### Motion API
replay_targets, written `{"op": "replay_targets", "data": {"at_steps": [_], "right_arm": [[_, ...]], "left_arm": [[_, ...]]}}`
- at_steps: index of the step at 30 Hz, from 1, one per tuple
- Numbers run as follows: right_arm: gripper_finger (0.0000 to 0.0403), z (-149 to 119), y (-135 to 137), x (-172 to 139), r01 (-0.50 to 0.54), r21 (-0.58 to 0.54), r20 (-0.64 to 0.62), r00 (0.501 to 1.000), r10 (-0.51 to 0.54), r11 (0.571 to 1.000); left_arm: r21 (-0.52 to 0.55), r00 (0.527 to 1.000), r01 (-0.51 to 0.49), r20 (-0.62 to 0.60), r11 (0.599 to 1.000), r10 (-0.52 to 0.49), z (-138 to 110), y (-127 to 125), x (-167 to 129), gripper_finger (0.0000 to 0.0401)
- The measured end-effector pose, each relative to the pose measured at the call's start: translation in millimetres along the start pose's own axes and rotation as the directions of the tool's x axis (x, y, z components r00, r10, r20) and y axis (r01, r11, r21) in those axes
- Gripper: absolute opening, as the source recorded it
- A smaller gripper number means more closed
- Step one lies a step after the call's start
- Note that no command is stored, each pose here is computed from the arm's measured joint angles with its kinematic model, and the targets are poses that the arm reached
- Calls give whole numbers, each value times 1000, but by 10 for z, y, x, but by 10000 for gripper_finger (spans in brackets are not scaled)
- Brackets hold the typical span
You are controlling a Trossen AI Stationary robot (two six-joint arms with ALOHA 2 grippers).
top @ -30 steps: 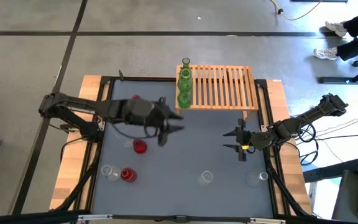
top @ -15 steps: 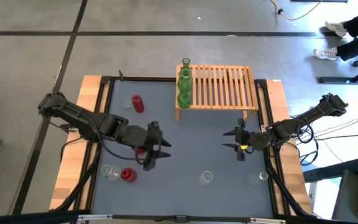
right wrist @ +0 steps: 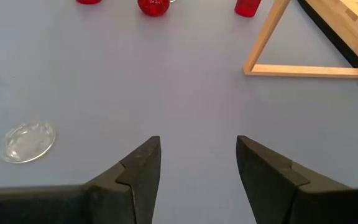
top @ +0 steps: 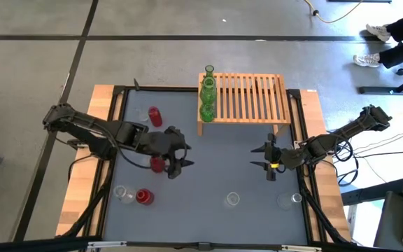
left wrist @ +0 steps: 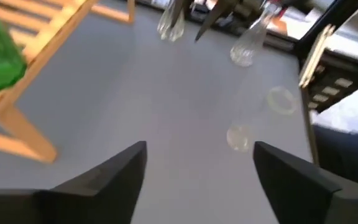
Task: Sort vases onto shelf
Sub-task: Put the center red vase on the shelf
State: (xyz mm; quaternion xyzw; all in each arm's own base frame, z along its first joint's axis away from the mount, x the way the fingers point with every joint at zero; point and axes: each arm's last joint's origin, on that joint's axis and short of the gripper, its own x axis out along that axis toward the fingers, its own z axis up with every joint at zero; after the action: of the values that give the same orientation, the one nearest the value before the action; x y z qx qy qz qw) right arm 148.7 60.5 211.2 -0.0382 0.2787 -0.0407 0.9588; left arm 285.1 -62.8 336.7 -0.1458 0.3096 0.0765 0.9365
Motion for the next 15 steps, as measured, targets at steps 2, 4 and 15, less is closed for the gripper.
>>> {"op": "replay_targets", "data": {"at_steps": [2,4,15], "right_arm": [[195,0,0,0,0,0,0,1000,0,1000],[195,-1,0,0,0,0,-1,1000,0,1000],[195,-1,0,0,0,0,-1,1000,0,1000]], "left_arm": [[-22,1000,-15,-20,1000,14,-12,28,4,321],[-43,1000,-18,-26,999,17,-17,31,4,340],[-171,988,-88,-138,981,65,-162,21,-26,361]]}}
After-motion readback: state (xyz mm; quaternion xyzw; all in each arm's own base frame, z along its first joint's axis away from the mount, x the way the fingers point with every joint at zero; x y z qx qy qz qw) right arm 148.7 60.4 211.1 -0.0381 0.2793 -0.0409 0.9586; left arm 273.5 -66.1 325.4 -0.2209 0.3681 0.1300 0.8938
